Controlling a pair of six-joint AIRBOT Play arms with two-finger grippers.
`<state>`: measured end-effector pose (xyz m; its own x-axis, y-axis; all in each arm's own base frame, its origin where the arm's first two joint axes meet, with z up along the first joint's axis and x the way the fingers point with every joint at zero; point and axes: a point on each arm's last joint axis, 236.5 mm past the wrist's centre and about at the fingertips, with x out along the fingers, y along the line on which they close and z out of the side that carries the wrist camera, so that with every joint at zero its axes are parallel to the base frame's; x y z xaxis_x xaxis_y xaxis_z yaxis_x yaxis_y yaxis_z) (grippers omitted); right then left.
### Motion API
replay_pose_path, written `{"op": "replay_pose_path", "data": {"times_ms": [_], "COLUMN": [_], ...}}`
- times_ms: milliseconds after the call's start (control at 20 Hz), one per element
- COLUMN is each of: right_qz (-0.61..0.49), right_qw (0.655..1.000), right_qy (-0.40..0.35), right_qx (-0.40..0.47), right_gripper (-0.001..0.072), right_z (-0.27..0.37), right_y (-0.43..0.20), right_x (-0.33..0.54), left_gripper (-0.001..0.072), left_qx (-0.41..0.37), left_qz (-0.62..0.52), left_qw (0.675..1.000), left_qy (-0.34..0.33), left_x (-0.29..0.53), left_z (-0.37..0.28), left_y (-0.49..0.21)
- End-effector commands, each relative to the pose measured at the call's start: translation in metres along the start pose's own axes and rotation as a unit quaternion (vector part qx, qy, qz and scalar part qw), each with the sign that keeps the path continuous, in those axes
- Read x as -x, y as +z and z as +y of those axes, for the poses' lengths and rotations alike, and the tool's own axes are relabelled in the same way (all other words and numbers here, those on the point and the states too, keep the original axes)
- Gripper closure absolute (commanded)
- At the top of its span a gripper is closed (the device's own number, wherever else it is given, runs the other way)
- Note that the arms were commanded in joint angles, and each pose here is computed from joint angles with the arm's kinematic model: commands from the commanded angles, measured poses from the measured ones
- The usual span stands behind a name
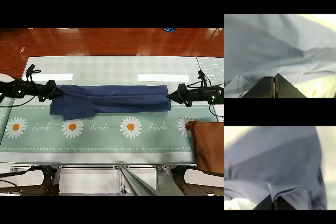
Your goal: Fold the shirts.
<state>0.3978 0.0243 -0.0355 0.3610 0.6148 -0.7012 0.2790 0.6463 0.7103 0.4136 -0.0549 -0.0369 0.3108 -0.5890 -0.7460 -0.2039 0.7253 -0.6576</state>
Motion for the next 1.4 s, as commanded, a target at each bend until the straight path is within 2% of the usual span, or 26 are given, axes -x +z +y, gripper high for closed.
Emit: {"op": "replay_pose_path", "data": {"times_ms": [0, 250, 450, 500, 550, 600, 850, 1000, 1100, 1250, 1350], "right_qz": [-0.017, -0.036, -0.041, -0.043, -0.044, -0.044, -0.073, -0.133, -0.147, -0.132, -0.105], "right_qw": [1.0, 0.999, 0.999, 0.999, 0.999, 0.999, 0.996, 0.986, 0.979, 0.982, 0.986], "right_qy": [0.002, 0.007, 0.014, 0.012, 0.011, 0.011, 0.031, -0.093, -0.139, -0.106, -0.075], "right_qx": [0.0, -0.007, -0.026, -0.029, -0.03, -0.028, -0.032, -0.025, -0.037, -0.082, -0.103], "right_gripper": [0.069, 0.0689, 0.0682, 0.0539, 0.0319, 0.0304, 0.0306, 0.0305, 0.0305, 0.0305, 0.0304], "right_z": [0.008, 0.007, 0.0, -0.003, -0.004, -0.003, 0.004, -0.043, -0.065, -0.076, -0.076], "right_y": [0.037, 0.07, 0.077, 0.078, 0.079, 0.079, 0.093, 0.096, 0.09, 0.077, 0.067], "right_x": [-0.015, -0.023, -0.033, -0.035, -0.035, -0.035, 0.047, 0.112, 0.122, 0.088, 0.059], "left_gripper": [0.0684, 0.0684, 0.0678, 0.0591, 0.0355, 0.0202, 0.02, 0.02, 0.02, 0.02, 0.02], "left_qx": [0.003, -0.006, -0.01, -0.012, -0.013, -0.015, 0.038, 0.069, 0.054, 0.018, 0.001], "left_qz": [0.014, 0.008, 0.025, 0.04, 0.06, 0.078, 0.151, 0.046, -0.044, -0.141, -0.162], "left_qw": [1.0, 1.0, 1.0, 0.999, 0.998, 0.997, 0.987, 0.995, 0.995, 0.988, 0.986], "left_qy": [-0.006, -0.01, -0.01, -0.011, -0.014, -0.015, 0.044, 0.054, 0.073, 0.061, 0.042], "left_x": [-0.017, -0.027, -0.044, -0.05, -0.054, -0.055, 0.026, 0.09, 0.117, 0.113, 0.092], "left_z": [0.002, 0.002, 0.007, 0.007, 0.005, 0.006, 0.059, 0.073, 0.07, 0.037, 0.016], "left_y": [0.029, 0.062, 0.059, 0.052, 0.042, 0.034, 0.009, 0.029, 0.035, 0.009, -0.025]}}
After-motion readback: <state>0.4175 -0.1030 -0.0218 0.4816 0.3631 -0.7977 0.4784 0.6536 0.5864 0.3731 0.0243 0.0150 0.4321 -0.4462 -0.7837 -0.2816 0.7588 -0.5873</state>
